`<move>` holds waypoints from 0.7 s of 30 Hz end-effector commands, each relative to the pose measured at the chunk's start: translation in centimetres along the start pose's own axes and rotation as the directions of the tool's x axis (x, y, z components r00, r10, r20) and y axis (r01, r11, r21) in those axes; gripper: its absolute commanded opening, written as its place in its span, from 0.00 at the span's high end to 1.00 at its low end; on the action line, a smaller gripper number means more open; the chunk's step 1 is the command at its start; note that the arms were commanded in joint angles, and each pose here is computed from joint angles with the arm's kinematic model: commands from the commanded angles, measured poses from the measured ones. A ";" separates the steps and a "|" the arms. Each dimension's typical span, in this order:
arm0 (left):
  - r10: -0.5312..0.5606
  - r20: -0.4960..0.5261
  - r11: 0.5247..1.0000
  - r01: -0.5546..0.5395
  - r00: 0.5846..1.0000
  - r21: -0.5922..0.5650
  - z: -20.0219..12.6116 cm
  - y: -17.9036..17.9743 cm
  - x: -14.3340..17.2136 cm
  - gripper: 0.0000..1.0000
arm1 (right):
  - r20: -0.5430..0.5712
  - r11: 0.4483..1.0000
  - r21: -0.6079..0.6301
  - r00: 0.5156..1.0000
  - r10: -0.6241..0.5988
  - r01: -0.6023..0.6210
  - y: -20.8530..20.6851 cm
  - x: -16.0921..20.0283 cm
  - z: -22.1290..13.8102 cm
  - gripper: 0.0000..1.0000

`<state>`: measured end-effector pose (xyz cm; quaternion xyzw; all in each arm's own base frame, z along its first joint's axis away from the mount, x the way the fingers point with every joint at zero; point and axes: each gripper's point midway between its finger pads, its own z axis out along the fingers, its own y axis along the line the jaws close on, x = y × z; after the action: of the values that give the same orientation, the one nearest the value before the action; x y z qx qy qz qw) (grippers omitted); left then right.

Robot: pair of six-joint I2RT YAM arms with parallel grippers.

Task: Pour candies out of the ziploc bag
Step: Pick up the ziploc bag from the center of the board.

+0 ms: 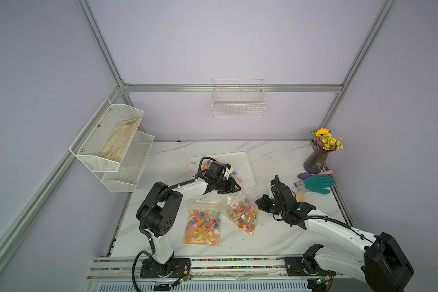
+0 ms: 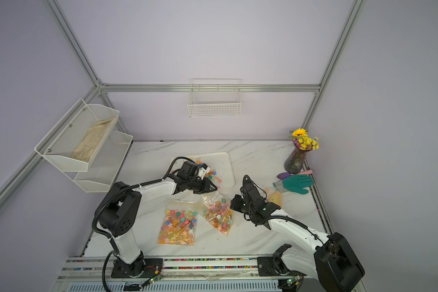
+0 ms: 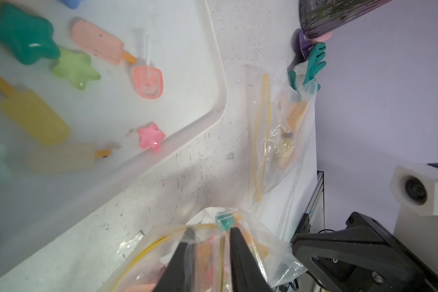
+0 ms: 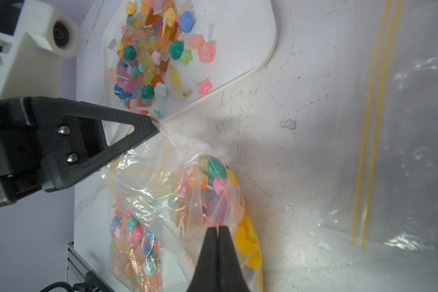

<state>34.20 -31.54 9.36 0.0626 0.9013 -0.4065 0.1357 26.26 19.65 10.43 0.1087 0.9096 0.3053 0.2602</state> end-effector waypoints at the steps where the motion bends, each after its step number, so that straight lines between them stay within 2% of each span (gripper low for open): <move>1: 0.058 0.063 0.997 -0.061 0.996 0.054 -0.9 -3.0 -3.2 0.82 | 0.027 1.000 -0.009 1.000 0.007 -0.007 0.1 -0.4 -0.4 1.00; 6: 0.067 0.069 0.995 -0.071 0.995 0.065 -1.2 -3.5 -3.4 0.91 | 0.033 1.000 -0.002 0.999 0.003 -0.003 0.2 -0.6 -0.7 1.00; 8: 0.074 0.077 0.994 -0.079 0.994 0.070 -1.5 -3.9 -3.6 1.00 | 0.041 1.000 0.001 0.999 0.001 -0.001 0.3 -0.8 -0.9 1.00; 21: 0.140 0.153 0.980 -0.159 0.978 0.123 -4.8 -7.7 -5.0 1.00 | 0.099 1.000 -0.021 0.995 0.003 -0.001 1.7 -2.4 -3.0 1.00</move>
<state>34.57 -31.84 11.59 0.0712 0.8937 -0.4162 0.1518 25.97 18.75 12.32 0.1142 0.9036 0.3023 0.2812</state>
